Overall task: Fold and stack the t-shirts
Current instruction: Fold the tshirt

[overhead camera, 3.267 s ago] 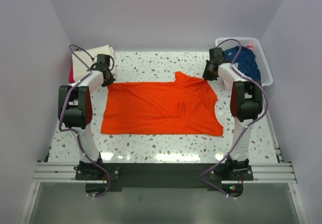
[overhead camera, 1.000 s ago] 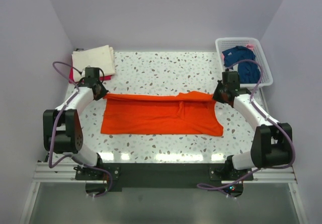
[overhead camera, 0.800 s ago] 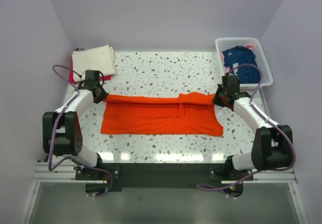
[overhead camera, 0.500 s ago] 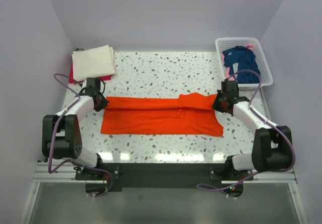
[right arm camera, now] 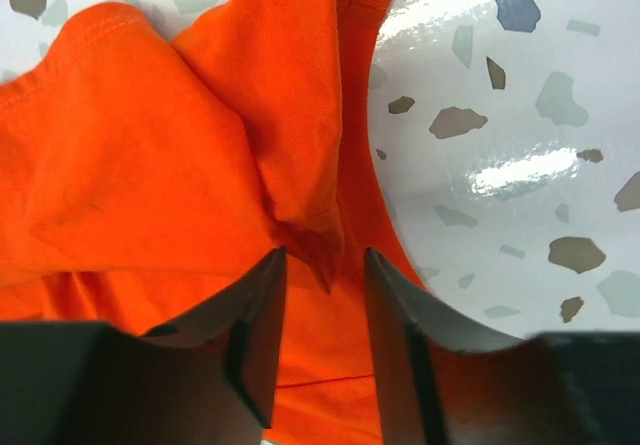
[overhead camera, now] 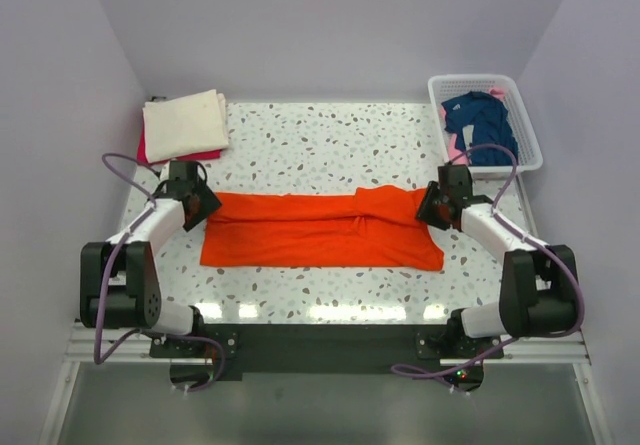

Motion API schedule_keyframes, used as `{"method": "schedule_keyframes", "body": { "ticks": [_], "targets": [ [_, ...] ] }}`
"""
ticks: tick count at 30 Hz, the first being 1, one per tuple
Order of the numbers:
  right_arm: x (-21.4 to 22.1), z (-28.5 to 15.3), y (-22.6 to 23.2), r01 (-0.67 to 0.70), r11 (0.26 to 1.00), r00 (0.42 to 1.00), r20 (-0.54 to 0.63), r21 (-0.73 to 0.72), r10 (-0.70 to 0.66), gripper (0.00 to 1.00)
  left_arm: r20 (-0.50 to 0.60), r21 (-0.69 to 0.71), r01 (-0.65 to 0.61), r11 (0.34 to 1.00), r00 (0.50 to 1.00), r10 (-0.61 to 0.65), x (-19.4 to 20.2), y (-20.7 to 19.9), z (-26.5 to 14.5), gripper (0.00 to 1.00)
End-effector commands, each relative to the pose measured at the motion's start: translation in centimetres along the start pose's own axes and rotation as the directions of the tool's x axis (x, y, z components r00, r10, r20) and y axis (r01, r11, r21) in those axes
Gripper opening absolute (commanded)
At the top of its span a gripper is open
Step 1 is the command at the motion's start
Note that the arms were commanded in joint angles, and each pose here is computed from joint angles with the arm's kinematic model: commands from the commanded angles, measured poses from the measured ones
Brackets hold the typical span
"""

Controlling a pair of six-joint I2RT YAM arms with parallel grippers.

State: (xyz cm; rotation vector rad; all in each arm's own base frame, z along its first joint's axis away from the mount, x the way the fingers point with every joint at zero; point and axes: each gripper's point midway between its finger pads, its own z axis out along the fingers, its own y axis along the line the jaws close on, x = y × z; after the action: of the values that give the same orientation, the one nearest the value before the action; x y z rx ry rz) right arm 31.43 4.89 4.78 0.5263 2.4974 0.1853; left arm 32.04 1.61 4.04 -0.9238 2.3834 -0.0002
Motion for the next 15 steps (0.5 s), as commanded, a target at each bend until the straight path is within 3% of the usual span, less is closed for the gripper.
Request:
{"method": "schedule_keyframes", "body": {
  "ticks": [1, 4, 8, 15],
  "targets": [
    [-0.8, -0.5, 0.4, 0.003, 1.0, 1.0, 0.025, -0.018, -0.003, 0.43, 0.089, 0.032, 0.014, 0.999, 0.996, -0.017, -2.7, -0.6, -1.7, 0.68],
    [-2.6, -2.1, 0.8, 0.022, 1.0, 0.997, 0.08, -0.019, -0.021, 0.5, 0.114, 0.044, -0.001, 0.999, 0.993, -0.004, -3.8, -1.1, -2.7, 0.7],
    [-4.9, -4.3, 2.4, 0.054, 0.997, 0.991, 0.123, -0.061, -0.046, 0.52, 0.108, 0.108, -0.013, 0.994, 0.994, 0.001, -3.7, -2.6, -3.5, 0.66],
    [-6.6, -2.6, 5.9, 0.177, 0.983, 0.98, 0.096, -0.042, -0.172, 0.54, 0.083, 0.23, -0.125, 0.965, 0.991, 0.109, -1.0, -8.6, -3.0, 0.59]
  ]
}}
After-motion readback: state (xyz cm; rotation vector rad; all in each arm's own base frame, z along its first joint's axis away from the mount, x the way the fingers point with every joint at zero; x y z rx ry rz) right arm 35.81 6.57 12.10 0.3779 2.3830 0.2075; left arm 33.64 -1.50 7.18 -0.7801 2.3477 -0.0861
